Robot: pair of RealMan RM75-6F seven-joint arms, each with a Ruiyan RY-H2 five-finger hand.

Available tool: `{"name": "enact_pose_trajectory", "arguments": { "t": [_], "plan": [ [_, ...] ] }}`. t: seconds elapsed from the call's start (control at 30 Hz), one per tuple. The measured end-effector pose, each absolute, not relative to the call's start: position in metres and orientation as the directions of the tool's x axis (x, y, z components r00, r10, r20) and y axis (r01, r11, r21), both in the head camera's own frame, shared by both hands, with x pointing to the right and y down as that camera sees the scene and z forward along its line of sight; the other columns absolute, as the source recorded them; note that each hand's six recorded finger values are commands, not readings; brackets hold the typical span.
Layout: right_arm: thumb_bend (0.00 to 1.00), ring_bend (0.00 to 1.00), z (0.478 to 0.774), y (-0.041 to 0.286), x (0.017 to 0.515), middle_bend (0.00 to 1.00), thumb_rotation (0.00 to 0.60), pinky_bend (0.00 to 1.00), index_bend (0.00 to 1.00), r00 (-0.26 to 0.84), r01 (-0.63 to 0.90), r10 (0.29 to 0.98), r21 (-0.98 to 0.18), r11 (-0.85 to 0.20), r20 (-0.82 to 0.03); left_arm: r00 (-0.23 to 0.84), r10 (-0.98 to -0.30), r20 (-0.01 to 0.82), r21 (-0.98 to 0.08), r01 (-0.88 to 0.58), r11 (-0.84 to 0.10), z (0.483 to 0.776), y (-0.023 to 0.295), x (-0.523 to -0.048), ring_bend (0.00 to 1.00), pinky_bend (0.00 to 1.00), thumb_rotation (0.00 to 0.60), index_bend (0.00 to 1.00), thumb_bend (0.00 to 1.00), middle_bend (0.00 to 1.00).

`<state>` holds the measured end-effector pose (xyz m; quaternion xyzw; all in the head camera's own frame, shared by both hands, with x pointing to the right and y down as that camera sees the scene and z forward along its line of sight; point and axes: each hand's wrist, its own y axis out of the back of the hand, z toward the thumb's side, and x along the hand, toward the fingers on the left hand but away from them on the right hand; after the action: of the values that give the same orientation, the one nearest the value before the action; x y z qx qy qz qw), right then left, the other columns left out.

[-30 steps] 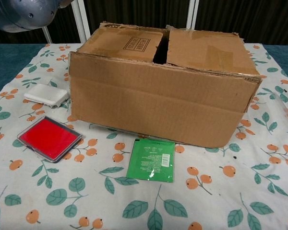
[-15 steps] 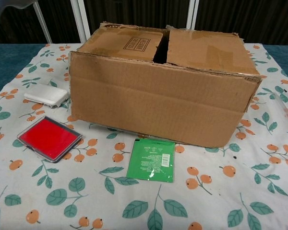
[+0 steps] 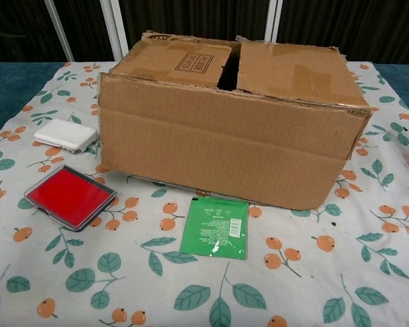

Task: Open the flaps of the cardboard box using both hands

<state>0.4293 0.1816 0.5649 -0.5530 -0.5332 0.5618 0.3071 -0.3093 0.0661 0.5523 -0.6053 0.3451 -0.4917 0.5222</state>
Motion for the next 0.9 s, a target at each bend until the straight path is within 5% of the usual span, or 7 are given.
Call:
{"name": "enact_pose_trajectory", "arguments": {
  "t": [0.23,0.4,0.57,0.77,0.9],
  "plan": [
    [0.16,0.0,0.557,0.165,0.414,0.0,0.6,0.21,0.0,-0.138,0.18,0.947,-0.948,-0.263,-0.289,0.178,-0.949,0.261,-0.965,0.084,-0.25,0.553,0.106,-0.363,0.0,0.0,0.6,0.0,0.06,0.0],
    [0.19,0.0,0.551,0.143,0.39,0.0,0.6,0.21,0.0,-0.057,0.122,0.953,-0.95,-0.288,-0.297,0.086,-0.951,0.296,-0.955,0.039,-0.294,0.562,0.137,-0.403,0.0,0.0,0.6,0.0,0.06,0.0],
    [0.33,0.01,0.543,0.109,0.352,0.0,0.6,0.22,0.0,0.071,0.066,0.952,-0.951,-0.302,-0.298,0.021,-0.946,0.324,-0.946,0.015,-0.324,0.572,0.159,-0.432,0.0,0.0,0.6,0.0,0.06,0.0],
    [0.86,0.16,0.534,0.067,0.295,0.17,0.6,0.29,0.17,0.244,0.007,0.919,-0.947,-0.32,-0.309,0.021,-0.942,0.336,-0.941,-0.017,-0.337,0.58,0.168,-0.44,0.0,0.0,0.6,0.0,0.06,0.0],
    [1.0,0.25,0.53,0.043,0.249,0.29,0.6,0.32,0.28,0.361,-0.014,0.88,-0.945,-0.326,-0.309,0.026,-0.939,0.342,-0.939,-0.037,-0.342,0.581,0.17,-0.442,0.0,0.0,0.6,0.0,0.06,0.0]
  ]
}}
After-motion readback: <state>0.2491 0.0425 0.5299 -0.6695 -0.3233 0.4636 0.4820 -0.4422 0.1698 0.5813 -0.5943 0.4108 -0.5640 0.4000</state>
